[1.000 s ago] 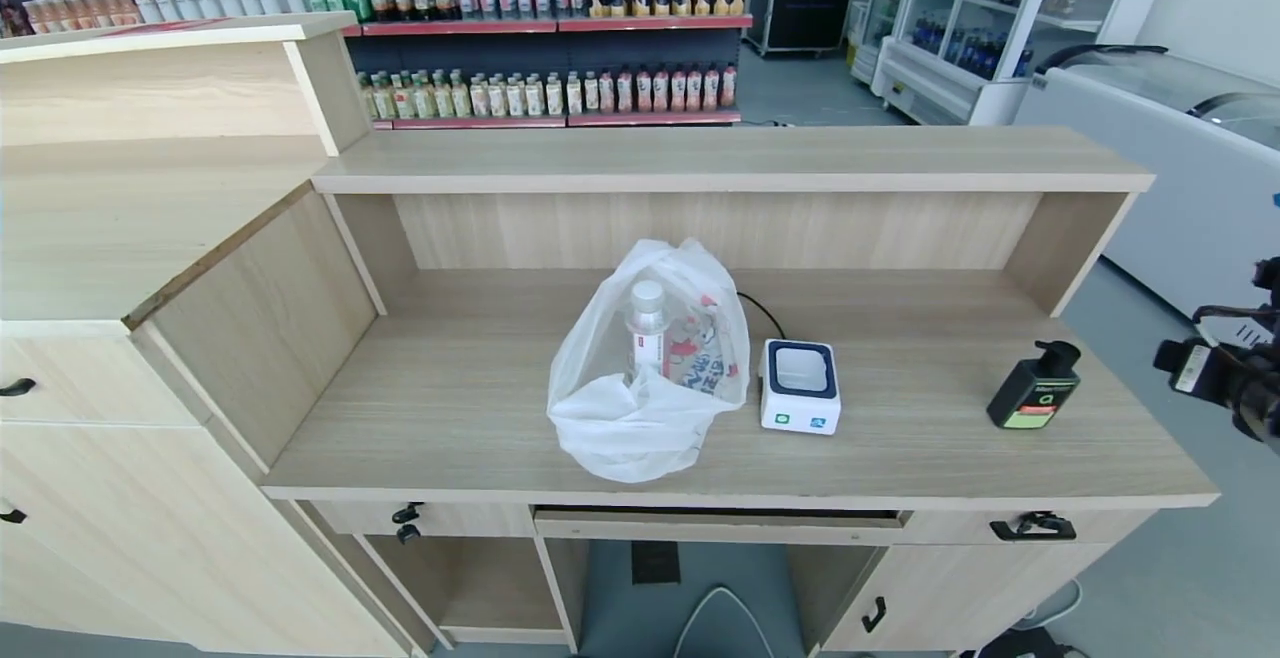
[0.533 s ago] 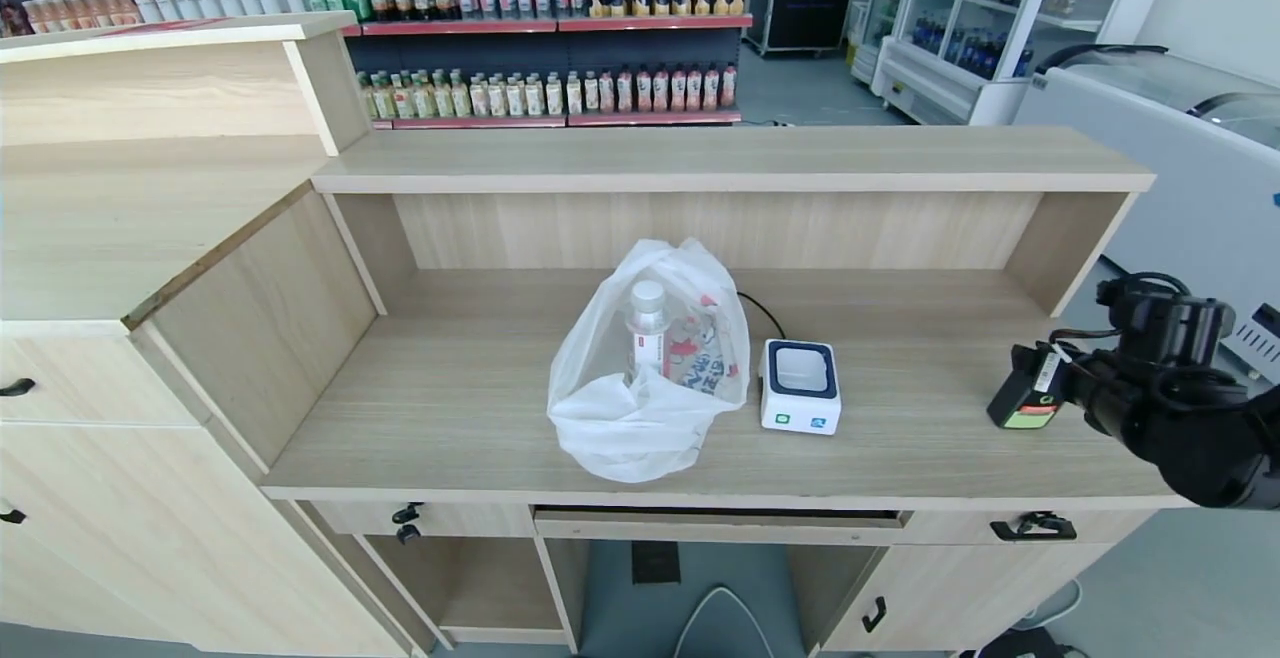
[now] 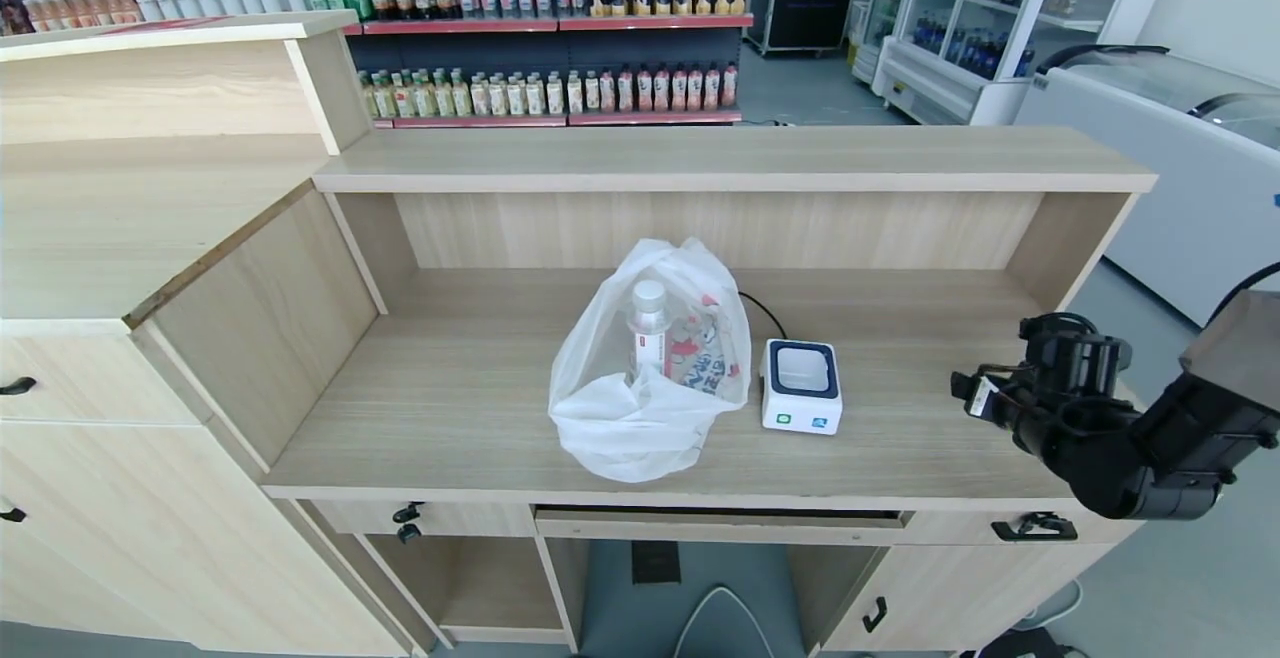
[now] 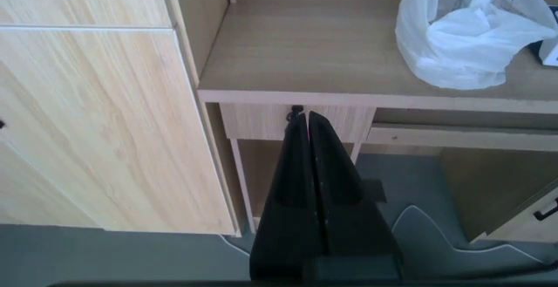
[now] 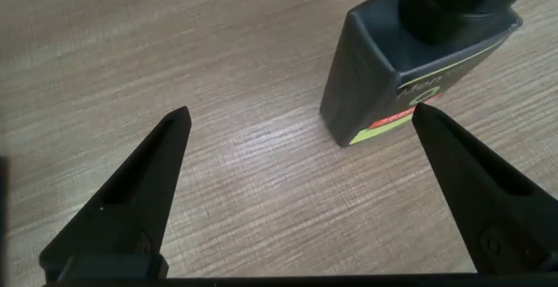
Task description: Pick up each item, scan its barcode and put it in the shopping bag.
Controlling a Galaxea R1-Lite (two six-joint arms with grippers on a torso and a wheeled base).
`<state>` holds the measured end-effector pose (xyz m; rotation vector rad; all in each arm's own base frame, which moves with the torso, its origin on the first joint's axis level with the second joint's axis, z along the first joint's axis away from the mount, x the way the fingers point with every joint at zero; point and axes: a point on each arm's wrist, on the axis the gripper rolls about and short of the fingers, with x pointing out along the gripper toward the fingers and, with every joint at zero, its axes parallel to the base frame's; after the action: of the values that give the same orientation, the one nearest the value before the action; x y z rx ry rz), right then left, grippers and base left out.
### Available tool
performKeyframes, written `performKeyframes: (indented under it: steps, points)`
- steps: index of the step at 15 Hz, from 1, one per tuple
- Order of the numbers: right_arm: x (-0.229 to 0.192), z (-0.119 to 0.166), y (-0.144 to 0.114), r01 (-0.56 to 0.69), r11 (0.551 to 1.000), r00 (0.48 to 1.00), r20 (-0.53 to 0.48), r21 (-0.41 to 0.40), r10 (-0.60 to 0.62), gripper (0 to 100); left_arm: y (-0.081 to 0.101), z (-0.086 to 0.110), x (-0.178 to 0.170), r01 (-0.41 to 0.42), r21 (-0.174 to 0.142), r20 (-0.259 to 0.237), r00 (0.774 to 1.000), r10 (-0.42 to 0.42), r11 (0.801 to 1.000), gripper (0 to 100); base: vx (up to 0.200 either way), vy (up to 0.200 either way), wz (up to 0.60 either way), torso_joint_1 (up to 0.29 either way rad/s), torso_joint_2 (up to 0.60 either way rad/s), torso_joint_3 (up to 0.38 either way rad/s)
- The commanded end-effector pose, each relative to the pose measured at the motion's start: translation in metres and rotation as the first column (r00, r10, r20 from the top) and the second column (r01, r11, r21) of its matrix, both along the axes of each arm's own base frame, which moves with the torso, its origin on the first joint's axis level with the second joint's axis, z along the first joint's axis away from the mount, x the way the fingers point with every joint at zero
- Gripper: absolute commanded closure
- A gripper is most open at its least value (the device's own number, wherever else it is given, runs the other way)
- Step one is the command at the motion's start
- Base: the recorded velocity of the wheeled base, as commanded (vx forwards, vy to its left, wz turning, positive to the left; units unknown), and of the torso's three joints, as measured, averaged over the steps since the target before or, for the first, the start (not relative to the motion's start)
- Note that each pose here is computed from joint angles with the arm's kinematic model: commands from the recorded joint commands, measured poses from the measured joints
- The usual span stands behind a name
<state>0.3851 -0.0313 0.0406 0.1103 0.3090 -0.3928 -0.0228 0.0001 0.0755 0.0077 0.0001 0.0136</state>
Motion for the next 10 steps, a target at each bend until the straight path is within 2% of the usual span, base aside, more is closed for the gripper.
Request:
performKeyframes:
  steps: [1, 7, 10]
  points:
    - [0.007, -0.0116, -0.0003, 0.0, 1.0, 1.0, -0.006, 0.0, 0.0, 0, 0.0, 0.0, 0.0, -0.002, 0.0, 0.0, 1.0, 0.002, 1.0, 100, 0.0, 0.0, 0.0, 0.0, 0.0, 0.0]
    - [0.0145, -0.0171, -0.0007, 0.001, 1.0, 1.0, 0.005, 0.001, -0.001, 0, 0.0, 0.0, 0.0, -0.002, 0.0, 0.0, 1.0, 0.002, 1.0, 100, 0.0, 0.0, 0.0, 0.0, 0.0, 0.0]
    - [0.0053, -0.0081, 0.0016, -0.003, 1.0, 1.0, 0.02, -0.007, 0.003, 0, 0.0, 0.0, 0.0, -0.002, 0.0, 0.0, 1.0, 0.002, 1.0, 100, 0.0, 0.0, 0.0, 0.0, 0.0, 0.0]
